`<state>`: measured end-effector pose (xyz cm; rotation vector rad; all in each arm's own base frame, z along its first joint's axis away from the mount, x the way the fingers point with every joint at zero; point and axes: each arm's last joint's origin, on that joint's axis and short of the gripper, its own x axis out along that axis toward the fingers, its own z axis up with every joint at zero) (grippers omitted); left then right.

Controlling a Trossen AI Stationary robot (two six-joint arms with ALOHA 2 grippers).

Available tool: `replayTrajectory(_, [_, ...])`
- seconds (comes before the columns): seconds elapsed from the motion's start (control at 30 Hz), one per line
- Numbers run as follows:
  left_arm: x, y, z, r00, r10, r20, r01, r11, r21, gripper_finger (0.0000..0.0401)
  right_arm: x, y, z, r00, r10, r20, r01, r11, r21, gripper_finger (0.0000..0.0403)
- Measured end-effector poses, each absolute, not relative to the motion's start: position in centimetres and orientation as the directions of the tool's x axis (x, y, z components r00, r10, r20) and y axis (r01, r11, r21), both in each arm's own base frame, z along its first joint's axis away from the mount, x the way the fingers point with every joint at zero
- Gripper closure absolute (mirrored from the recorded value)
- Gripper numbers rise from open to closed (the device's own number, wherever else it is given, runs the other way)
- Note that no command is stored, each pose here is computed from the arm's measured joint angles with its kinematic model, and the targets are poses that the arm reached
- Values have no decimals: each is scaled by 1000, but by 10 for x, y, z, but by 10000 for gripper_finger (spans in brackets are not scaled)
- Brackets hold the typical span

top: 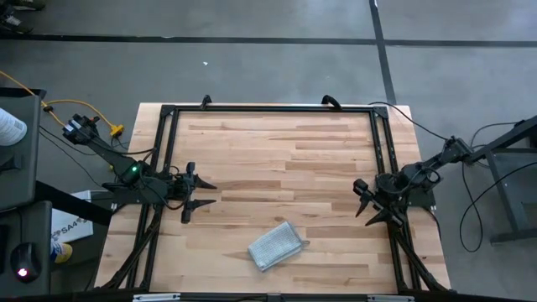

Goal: Fold microfiber towels
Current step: Return to Home Position

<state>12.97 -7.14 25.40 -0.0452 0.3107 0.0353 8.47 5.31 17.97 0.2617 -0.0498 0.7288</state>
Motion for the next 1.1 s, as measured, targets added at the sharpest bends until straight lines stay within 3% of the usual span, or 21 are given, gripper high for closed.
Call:
replayTrajectory(0.23, [130, -71, 254, 952, 28, -306, -42, 998, -39, 210, 82, 52, 171, 758, 650, 58, -644, 732, 224, 241])
replayTrajectory(0.73, [130, -72, 257, 958, 19, -286, -37, 998, -57, 210, 83, 53, 169, 742, 669, 35, -655, 713, 250, 241])
replayTrajectory(1.1, [121, -71, 268, 961, -164, -225, 165, 986, -13, 210, 83, 53, 169, 742, 669, 35, -654, 713, 253, 241])
